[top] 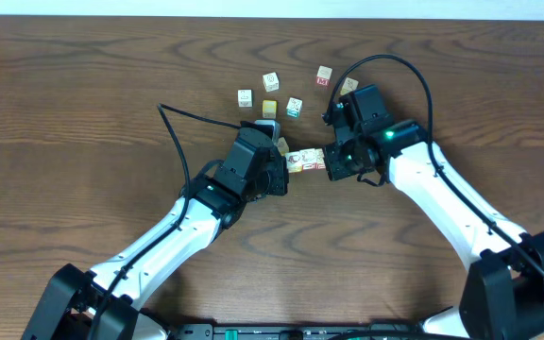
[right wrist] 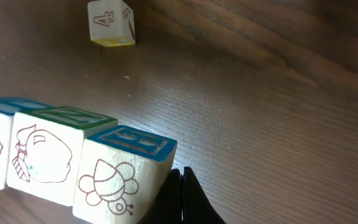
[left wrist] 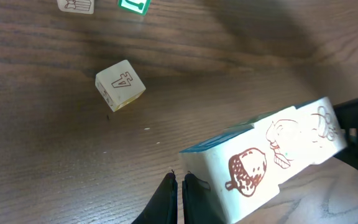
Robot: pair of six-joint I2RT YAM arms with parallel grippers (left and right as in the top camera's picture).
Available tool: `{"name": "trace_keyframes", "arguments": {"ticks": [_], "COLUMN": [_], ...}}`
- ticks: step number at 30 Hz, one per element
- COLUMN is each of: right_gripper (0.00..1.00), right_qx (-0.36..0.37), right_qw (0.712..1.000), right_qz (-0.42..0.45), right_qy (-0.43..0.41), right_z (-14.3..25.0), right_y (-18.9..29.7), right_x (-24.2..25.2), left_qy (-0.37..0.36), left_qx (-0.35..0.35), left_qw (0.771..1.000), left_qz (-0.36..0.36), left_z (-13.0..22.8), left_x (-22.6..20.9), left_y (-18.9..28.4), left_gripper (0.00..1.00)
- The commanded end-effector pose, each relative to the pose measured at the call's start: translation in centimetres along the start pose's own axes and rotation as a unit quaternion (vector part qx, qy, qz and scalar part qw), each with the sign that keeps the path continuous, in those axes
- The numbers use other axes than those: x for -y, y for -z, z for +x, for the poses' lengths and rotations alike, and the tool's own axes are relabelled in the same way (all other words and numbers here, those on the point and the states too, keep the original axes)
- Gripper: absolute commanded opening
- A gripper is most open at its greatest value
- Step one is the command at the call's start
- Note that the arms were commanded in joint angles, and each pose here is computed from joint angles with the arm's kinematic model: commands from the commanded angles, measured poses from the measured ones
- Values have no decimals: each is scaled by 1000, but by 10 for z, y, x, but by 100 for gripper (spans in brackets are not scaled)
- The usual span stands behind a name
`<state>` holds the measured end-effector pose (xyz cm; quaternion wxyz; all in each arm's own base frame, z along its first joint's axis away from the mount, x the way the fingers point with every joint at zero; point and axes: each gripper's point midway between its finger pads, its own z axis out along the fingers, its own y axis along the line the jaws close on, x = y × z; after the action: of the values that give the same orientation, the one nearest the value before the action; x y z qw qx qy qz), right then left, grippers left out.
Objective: Lift 3 blocks
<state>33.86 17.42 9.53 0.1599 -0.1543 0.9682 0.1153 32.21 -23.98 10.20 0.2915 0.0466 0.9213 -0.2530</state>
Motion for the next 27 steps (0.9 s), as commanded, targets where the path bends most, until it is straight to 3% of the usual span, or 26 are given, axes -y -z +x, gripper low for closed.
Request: {"name": "trace_keyframes", "arguments": {"ticks": [1,27], "right_gripper": [1,1], "right_qx": [-3,-25], "right_qw": [998,998], "right_qz": [-58,-47], "right_qy": [24,32], "right_z": [-1,18], "right_y": [-4,-17], "right_x": [-37,-43], "left_qy": [-21,-24], "left_qx": [4,-9], "left_qw": [999,999], "left_qz": [48,45], "left_z": [-11,-2], "left_x": [32,32], "left_y": [2,-8], "left_gripper": [7,7]}}
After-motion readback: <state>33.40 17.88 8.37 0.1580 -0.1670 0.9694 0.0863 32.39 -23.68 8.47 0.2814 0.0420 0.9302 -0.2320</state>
